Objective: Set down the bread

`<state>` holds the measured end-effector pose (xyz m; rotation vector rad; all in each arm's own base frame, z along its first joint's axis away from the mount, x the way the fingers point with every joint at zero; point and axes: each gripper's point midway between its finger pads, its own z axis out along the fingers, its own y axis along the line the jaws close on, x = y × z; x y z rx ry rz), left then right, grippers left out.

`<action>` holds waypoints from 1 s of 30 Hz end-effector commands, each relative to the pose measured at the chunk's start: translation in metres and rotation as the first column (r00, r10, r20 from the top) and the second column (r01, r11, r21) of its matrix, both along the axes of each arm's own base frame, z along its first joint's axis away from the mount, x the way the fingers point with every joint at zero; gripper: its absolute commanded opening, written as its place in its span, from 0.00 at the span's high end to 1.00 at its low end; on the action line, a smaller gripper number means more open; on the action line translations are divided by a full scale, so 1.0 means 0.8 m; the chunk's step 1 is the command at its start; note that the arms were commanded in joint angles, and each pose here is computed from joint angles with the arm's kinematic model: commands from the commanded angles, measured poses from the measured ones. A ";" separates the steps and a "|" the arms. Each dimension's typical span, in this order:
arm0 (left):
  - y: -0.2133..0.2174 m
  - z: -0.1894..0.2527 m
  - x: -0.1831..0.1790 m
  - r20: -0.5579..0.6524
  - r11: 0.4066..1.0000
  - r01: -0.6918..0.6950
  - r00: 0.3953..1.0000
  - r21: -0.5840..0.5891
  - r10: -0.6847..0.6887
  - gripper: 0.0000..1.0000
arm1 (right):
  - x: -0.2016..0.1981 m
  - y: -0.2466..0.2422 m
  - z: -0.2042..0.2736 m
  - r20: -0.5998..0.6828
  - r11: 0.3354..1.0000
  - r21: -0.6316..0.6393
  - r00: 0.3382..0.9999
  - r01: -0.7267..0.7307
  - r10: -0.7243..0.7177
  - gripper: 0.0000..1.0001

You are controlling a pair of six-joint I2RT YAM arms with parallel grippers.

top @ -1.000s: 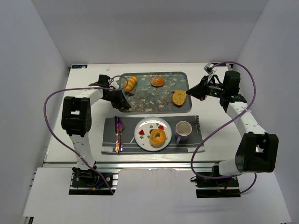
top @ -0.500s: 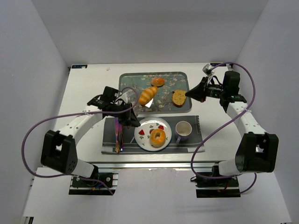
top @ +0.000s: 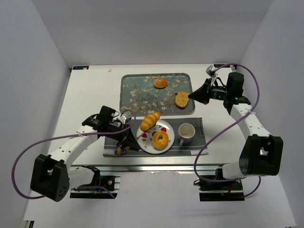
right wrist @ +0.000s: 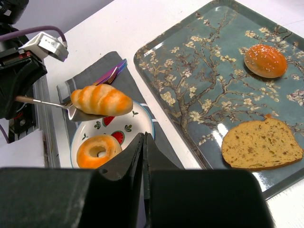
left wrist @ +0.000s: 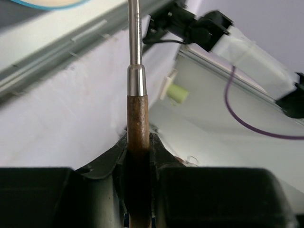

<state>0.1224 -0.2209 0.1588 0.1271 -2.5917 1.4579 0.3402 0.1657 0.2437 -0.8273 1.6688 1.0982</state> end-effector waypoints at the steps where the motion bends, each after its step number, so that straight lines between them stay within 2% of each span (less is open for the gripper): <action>1: -0.010 0.029 -0.012 -0.036 0.990 0.033 0.999 -0.139 -0.039 1.00 | -0.004 0.000 0.009 0.028 1.000 0.009 0.999 -0.024 0.023 0.93; 2: -0.011 0.028 -0.010 -0.035 0.988 0.033 0.999 -0.154 -0.039 1.00 | -0.004 0.001 0.009 0.026 1.000 0.009 0.999 -0.023 0.023 0.93; 4: -0.013 0.027 -0.015 -0.109 0.983 0.016 0.993 -0.185 -0.037 1.00 | -0.005 0.001 0.008 0.026 1.000 0.010 0.999 -0.023 0.023 0.94; 5: -0.016 0.029 -0.011 -0.093 0.978 0.017 0.995 -0.209 -0.037 1.00 | -0.007 0.001 0.010 0.030 1.000 0.012 0.999 -0.022 0.022 0.93; 7: -0.018 0.030 -0.013 -0.169 0.971 -0.008 0.985 -0.239 -0.034 1.00 | -0.008 0.001 0.010 0.036 1.000 0.011 0.999 -0.023 0.022 0.93; 8: -0.020 0.032 -0.009 -0.149 0.966 -0.003 0.988 -0.259 -0.037 1.00 | -0.010 0.001 0.009 0.039 1.000 0.010 0.999 -0.023 0.023 0.93; 9: -0.020 0.030 -0.009 -0.180 0.964 -0.005 0.983 -0.265 -0.044 1.00 | -0.011 0.000 0.008 0.037 1.000 0.010 0.999 -0.022 0.021 0.93; 23: -0.017 0.009 -0.022 -0.276 0.965 0.001 0.958 -0.261 -0.075 1.00 | -0.013 0.000 0.006 0.045 1.000 0.010 0.999 -0.017 0.016 0.94; 30: -0.016 0.009 -0.025 -0.285 0.964 0.008 0.954 -0.264 -0.087 1.00 | -0.012 0.000 0.006 0.047 1.000 0.012 0.999 -0.018 0.017 0.94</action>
